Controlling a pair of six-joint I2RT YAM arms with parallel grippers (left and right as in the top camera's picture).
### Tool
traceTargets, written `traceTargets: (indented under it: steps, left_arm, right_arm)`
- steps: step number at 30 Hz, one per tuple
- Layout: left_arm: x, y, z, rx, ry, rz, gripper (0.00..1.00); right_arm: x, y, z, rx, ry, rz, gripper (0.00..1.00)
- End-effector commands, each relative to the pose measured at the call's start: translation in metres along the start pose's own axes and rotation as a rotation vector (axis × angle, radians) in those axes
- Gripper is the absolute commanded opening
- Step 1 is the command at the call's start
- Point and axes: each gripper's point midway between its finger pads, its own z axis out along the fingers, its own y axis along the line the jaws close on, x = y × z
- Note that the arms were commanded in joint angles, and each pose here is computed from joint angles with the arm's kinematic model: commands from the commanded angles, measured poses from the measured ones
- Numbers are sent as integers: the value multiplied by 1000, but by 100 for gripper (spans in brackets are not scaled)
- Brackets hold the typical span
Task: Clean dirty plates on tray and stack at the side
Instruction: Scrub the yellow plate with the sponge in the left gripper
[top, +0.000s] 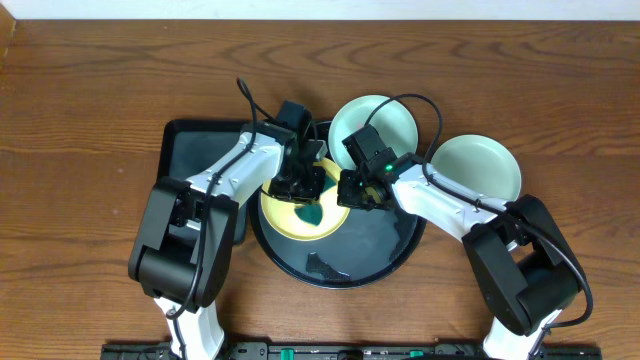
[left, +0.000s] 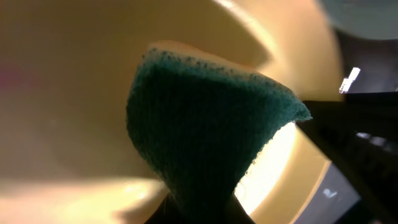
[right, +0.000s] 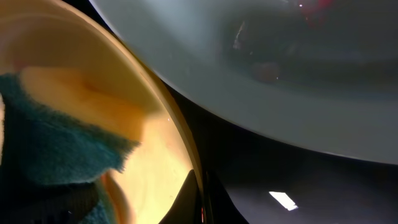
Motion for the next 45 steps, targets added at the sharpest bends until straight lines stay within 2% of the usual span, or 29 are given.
traceTargets:
  steps: [1,4,7,11,21,23,27,30,36,40,45]
  left_arm:
    - [-2,-1,3,30,-1,1,7]
    - [-9,29,0,-106,-40,-152,7]
    - [-13,79,-14,-344,-126,-398,7]
    - [-14,106,-26,-457,-190,-527,7]
    - [10,98,-22,-463,-89,-543,7]
    - [15,81,-15,-369,-29,-497,7]
    - [18,28,-4,-52,73,-264,7]
    - [18,8,-5,67,86,-196,7]
    - [-8,20,-3,4,-24,-154,7]
    - [-22,46,-6,-143,-99,-187,7]
    - [-19,89,-18,-389,-149,-323,7]
  right_arm:
    - [4,1,7,5,16,1,1]
    - [4,1,7,5,16,1,1]
    - [3,1,7,5,16,1,1]
    - [4,1,7,5,16,-2,1]
    - [4,1,7,5,16,-2,1]
    - [4,1,7,5,16,-2,1]
    - [3,1,7,5,15,-2,1]
    - [3,1,7,5,16,-2,1]
    - [3,1,7,5,15,-2,1]
    - [3,1,7,5,16,-4,1]
    - [3,2,7,2,12,-10,1]
